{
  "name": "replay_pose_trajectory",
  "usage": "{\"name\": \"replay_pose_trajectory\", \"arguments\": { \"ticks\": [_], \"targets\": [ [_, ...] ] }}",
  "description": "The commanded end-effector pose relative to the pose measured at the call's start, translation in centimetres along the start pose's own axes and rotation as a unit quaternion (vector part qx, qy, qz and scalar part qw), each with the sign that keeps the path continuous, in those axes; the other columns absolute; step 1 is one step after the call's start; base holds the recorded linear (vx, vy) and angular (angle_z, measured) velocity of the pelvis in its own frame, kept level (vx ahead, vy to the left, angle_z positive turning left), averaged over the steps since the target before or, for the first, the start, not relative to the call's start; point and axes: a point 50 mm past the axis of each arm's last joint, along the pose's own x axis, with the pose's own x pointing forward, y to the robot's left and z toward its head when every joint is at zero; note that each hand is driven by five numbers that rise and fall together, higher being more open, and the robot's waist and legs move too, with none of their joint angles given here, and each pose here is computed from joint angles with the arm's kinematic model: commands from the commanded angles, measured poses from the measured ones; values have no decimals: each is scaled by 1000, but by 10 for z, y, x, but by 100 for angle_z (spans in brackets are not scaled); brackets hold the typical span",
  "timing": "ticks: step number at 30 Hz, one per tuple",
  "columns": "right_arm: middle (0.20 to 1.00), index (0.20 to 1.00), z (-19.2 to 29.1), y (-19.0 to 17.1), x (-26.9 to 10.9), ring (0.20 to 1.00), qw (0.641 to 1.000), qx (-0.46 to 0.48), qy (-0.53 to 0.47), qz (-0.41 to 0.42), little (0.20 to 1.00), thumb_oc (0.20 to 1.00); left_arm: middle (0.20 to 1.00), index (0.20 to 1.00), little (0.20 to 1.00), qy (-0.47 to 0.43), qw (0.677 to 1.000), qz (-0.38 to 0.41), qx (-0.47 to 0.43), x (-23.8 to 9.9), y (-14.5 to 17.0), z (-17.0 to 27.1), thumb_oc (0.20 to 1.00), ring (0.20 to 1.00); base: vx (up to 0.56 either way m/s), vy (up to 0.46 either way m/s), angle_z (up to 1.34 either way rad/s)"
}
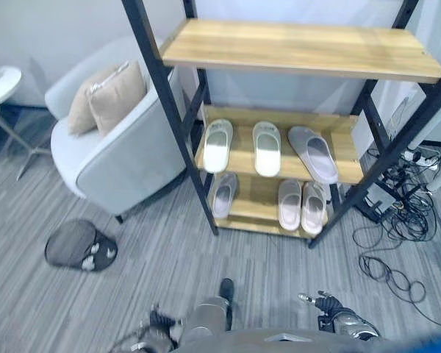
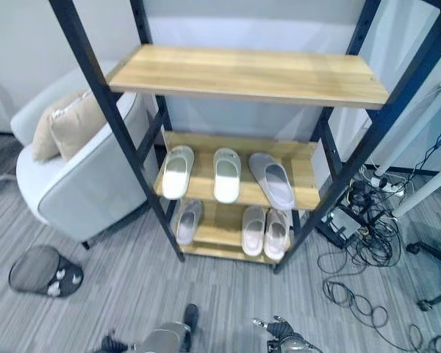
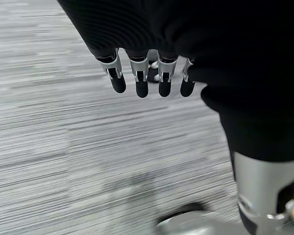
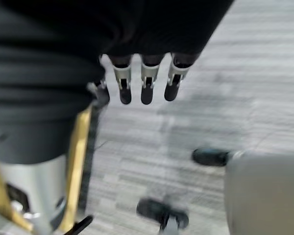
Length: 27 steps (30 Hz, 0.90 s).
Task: Arrange the slippers neatly on the shoe rack.
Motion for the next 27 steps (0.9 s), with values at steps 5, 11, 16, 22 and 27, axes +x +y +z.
{"name": "replay_pose_trajectory", "arguments": {
  "ticks": [5,11,16,22,27],
  "targets": [
    [1000,1000,-33,6,-6,1000,999,12,44,-5,1000,1000,1000,1000,1000,-45,999,0,-6,-2,-6,29,1000,1000,75,100,-11],
    [1000,1000,-38,11,-8,1000,998,4,59,5,1000,1000,1000,1000,1000,-24,1000,8,-3,-1,-3,18,1000,1000,4,82,9],
    [1000,1000,-29,9,-6,1000,999,12,41,1,1000,1000,1000,1000,1000,-14,1000,17,16,2,3,14,1000,1000,1,-113,-18],
    [1000,1000,-20,8,-4,1000,1000,-4,18,-1,1000,1000,1000,1000,1000,-44,999,4,12,-2,-7,27,1000,1000,74,-151,28],
    [1000,1000,-5,19,-2,1000,999,-32,-10,20,1000,1000,1000,1000,1000,-82,996,-10,36,-5,-14,43,1000,1000,-7,-54,6]
  ]
}}
